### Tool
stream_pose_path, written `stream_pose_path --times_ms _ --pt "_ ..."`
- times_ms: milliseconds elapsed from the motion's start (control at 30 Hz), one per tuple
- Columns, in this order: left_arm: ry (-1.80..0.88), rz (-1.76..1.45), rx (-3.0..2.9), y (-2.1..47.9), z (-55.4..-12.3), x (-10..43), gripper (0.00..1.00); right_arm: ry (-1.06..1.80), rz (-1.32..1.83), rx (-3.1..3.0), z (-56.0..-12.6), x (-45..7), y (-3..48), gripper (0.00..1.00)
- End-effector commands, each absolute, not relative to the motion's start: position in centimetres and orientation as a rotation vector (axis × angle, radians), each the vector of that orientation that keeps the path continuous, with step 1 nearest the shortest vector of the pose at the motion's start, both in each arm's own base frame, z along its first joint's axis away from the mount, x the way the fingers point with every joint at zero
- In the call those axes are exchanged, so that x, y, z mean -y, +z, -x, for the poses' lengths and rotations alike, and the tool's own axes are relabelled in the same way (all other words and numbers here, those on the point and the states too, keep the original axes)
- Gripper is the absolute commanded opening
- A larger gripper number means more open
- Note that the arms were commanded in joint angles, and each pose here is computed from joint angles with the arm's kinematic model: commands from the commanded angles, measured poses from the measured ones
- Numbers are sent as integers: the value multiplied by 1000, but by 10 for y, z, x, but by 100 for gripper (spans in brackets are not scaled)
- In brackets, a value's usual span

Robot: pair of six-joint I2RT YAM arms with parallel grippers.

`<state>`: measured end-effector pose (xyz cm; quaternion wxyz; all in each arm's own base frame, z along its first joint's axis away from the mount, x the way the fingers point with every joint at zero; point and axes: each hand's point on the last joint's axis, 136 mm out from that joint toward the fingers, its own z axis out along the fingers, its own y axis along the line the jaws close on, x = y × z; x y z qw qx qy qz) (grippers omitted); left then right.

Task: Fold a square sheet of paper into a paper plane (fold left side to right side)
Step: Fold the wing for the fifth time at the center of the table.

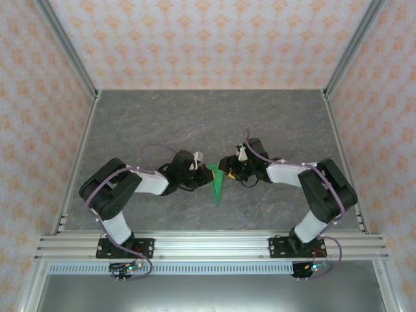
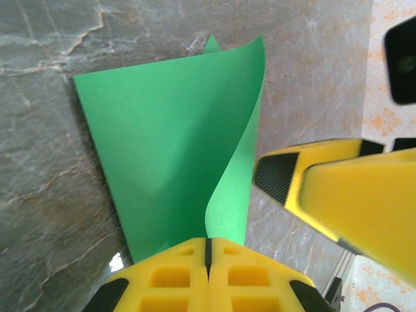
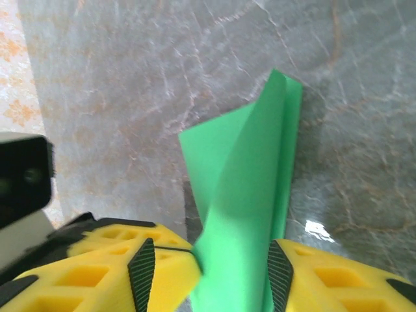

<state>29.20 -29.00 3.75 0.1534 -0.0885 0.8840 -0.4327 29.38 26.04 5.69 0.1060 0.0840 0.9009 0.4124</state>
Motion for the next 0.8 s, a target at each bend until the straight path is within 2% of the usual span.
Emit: stream_pose_path --times_ms 0,200,767 --pt "-1188 262 -2533 36 -293 281 0 1233 -219 -2638 -300 -268 65 57" --pt "-1184 259 -2534 35 -293 281 0 1225 -232 -2659 -302 -273 60 63" --pt "-1122 263 -2552 29 -293 274 0 1172 -243 -2725 -301 -278 44 63"
